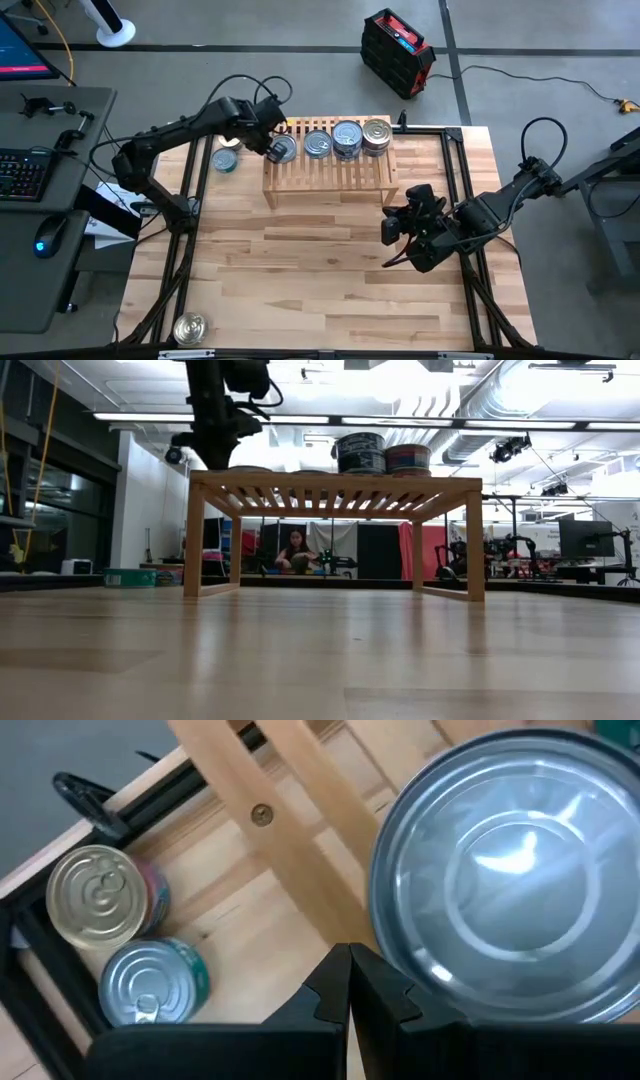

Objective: Stack canned seafood by type on shelf
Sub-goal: Adjust the green tuna can on the shelf, then stack the green tuna can on the green tuna on the shelf

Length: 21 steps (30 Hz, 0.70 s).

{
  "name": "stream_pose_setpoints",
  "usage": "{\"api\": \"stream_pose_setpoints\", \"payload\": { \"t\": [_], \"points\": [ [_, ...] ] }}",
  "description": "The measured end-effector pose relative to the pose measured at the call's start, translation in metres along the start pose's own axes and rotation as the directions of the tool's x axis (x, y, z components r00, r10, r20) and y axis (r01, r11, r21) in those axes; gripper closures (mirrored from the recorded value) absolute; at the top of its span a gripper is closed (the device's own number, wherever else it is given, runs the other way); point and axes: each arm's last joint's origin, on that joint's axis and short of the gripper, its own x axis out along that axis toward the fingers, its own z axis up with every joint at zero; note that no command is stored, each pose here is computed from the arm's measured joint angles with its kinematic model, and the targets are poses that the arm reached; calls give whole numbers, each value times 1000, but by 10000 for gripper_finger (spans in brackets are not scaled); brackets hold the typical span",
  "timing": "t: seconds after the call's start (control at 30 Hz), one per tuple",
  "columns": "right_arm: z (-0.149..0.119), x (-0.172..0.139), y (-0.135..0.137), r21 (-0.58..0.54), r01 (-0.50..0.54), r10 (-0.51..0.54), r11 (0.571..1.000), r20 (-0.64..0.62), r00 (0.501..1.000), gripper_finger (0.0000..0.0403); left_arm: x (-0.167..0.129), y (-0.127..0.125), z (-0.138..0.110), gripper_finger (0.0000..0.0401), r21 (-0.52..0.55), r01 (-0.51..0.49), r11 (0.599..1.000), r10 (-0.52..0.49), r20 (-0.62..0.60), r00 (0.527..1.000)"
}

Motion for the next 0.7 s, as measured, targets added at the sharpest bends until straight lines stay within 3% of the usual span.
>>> {"api": "stream_pose_setpoints", "payload": {
  "t": [0.43, 0.57, 0.7],
  "points": [
    [0, 0, 0, 0, -2, 2, 1000, -13, 1000, 403, -1, -13, 3, 401, 25, 54, 998, -56, 63, 996],
    [0, 0, 0, 0, -2, 2, 1000, -14, 1000, 403, -11, -1, -3, 401, 27, -85, 996, 82, 98, 992],
    [0, 0, 0, 1, -2, 2, 1000, -14, 1000, 403, -26, 19, -7, 401, -72, -246, 967, 255, 162, 953]
  ]
}}
